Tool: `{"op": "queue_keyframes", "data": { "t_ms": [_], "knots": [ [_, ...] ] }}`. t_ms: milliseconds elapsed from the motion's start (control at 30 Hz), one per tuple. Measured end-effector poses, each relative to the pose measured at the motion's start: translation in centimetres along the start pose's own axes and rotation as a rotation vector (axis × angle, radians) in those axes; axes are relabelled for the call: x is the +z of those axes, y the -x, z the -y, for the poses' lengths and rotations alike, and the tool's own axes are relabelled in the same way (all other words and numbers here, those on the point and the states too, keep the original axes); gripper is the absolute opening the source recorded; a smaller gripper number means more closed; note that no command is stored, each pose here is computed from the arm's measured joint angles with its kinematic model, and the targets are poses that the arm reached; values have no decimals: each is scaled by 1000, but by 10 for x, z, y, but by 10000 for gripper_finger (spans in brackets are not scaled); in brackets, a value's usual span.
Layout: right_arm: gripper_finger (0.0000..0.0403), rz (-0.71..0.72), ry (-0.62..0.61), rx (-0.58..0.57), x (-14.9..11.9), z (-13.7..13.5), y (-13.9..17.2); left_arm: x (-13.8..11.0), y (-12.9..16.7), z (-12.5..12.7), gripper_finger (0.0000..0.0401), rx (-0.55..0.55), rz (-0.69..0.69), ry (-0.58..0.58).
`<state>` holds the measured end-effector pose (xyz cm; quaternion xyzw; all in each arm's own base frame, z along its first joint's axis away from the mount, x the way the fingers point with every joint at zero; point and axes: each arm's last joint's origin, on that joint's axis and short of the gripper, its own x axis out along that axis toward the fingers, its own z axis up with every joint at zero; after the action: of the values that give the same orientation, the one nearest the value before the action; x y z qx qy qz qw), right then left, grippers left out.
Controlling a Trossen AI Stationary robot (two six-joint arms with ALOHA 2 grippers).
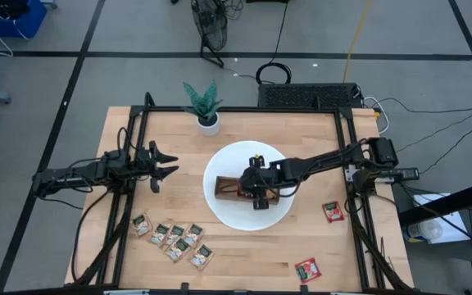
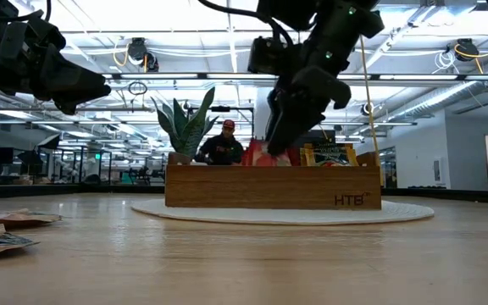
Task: Pick & Place Tea
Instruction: Put the red tea bag into the middle section of the wooden organizer
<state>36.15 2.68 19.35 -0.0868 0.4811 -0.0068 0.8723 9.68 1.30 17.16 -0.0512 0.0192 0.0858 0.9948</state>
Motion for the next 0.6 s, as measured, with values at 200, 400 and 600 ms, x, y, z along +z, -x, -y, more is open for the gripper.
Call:
{"op": "queue_keyframes", "data": {
  "t_ms": [200,400,600],
  "knots": [
    [108,-1,15,-98,1,-4,1,0,0,0,157,0,0,0],
    [106,-2,24,-152,1,-6,2,0,0,0,157,0,0,0],
    [145,1,21,-152,1,-9,2,0,0,0,157,0,0,0]
  ]
}}
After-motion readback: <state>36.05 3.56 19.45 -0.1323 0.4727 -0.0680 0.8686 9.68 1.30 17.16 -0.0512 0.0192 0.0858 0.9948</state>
